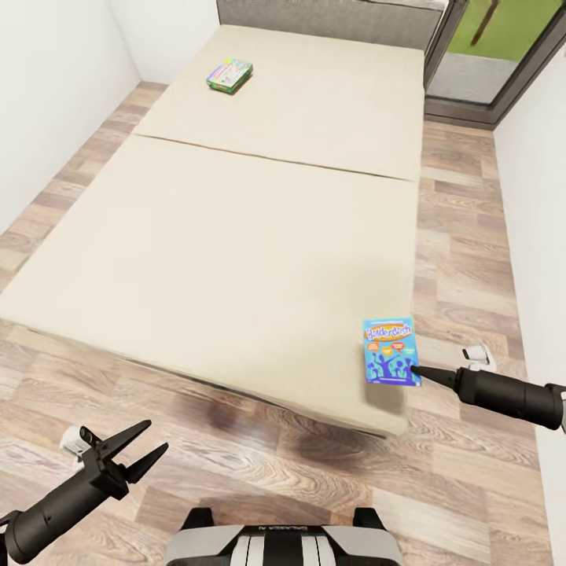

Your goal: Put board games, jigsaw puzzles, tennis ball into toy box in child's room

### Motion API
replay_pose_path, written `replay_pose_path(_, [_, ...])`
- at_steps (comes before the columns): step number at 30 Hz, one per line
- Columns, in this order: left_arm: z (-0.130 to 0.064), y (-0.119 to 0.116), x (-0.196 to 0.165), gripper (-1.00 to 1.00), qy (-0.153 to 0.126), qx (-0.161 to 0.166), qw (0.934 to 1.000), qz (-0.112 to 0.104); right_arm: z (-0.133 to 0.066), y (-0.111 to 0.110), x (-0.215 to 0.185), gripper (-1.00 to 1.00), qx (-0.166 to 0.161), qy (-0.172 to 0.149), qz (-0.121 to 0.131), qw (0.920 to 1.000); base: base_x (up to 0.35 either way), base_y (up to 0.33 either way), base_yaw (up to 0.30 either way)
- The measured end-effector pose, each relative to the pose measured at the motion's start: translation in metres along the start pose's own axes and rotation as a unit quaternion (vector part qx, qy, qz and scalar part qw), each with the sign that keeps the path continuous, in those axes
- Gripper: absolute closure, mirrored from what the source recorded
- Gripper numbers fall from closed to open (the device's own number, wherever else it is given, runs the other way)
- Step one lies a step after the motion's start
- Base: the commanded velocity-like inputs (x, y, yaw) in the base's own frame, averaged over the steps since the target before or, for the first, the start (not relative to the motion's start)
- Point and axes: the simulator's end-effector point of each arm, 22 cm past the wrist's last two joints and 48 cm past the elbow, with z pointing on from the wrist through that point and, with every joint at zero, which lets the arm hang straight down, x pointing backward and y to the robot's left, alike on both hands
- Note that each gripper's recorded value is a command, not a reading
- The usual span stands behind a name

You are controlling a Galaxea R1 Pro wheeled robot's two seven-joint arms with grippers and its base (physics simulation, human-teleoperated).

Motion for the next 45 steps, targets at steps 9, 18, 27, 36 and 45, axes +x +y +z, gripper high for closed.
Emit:
replay_pose_path(9, [-0.005,-0.015,0.006,-1.00,0.000,0.002,1.0000,0.007,-0.006,0.014,-0.001,1.00,-0.001,0.005,0.003,1.0000,0.000,0.000,-0.120])
replay_pose_path(18, [-0.007,-0.008,0.012,-1.00,-0.006,-0.043,0.9990,0.008,-0.002,0.032,0.006,1.00,-0.009,0.022,0.006,0.9997,0.000,0.000,-0.025])
replay_pose_path(27, [-0.006,-0.005,0.013,-1.00,-0.026,-0.083,0.9961,0.010,0.004,0.055,0.015,1.00,-0.020,0.044,0.005,0.9988,0.000,0.000,-0.005])
replay_pose_path(36, [-0.007,-0.021,0.017,-1.00,-0.031,-0.087,0.9957,0.014,-0.001,0.073,0.011,1.00,-0.022,0.046,0.000,0.9987,0.000,0.000,-0.001])
replay_pose_path(45, [-0.011,-0.040,0.021,-1.00,-0.032,-0.082,0.9959,0.019,-0.010,0.091,0.004,1.00,-0.022,0.044,-0.006,0.9988,0.000,0.000,0.000])
